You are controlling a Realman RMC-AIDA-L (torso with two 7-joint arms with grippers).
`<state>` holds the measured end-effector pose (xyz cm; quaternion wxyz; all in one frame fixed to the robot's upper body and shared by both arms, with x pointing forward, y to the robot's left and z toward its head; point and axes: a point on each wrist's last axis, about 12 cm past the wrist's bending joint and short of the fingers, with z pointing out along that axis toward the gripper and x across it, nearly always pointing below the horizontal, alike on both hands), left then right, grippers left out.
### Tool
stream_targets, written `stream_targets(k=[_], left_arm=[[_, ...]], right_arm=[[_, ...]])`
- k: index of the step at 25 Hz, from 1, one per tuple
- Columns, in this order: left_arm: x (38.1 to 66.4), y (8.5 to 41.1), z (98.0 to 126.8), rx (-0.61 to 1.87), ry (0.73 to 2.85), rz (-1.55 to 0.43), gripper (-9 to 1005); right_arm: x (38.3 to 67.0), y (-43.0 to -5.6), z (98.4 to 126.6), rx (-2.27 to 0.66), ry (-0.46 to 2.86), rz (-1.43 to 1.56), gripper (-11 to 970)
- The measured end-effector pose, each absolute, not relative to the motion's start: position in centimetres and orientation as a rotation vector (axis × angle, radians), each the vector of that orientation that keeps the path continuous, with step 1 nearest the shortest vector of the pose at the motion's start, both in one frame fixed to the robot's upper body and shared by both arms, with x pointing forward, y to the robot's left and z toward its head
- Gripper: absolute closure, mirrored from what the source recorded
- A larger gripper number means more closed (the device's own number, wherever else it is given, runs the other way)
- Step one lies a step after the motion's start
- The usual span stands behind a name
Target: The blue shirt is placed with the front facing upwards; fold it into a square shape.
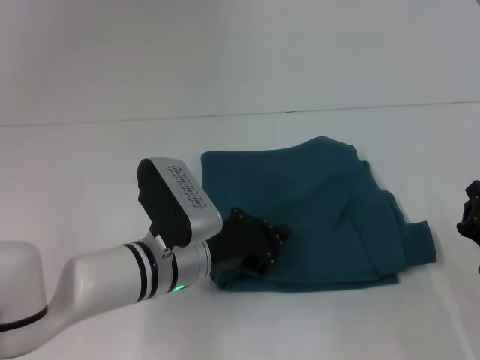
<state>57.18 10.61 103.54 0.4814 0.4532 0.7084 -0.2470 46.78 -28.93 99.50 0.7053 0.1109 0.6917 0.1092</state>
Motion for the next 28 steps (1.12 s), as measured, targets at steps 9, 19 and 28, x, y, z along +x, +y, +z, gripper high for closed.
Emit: stream_targets(k=[9,19,28], left_arm=[[57.2,12.3,102.0,1.056,1.835,-0.508,995],[58.2,15.0,102.2,0.83,1.881,-0.471,996],[58.0,17.9,106.1,0.583,1.602,-0.656,975]], right_arm=[[47.4,-28.9,99.5,0.233,1.551,0.245,823],[47.9,-29.2,99.6,0.251,1.552,0.257,818],[47.6,-32.8,101.6,0.266,1.4,0.273,813]])
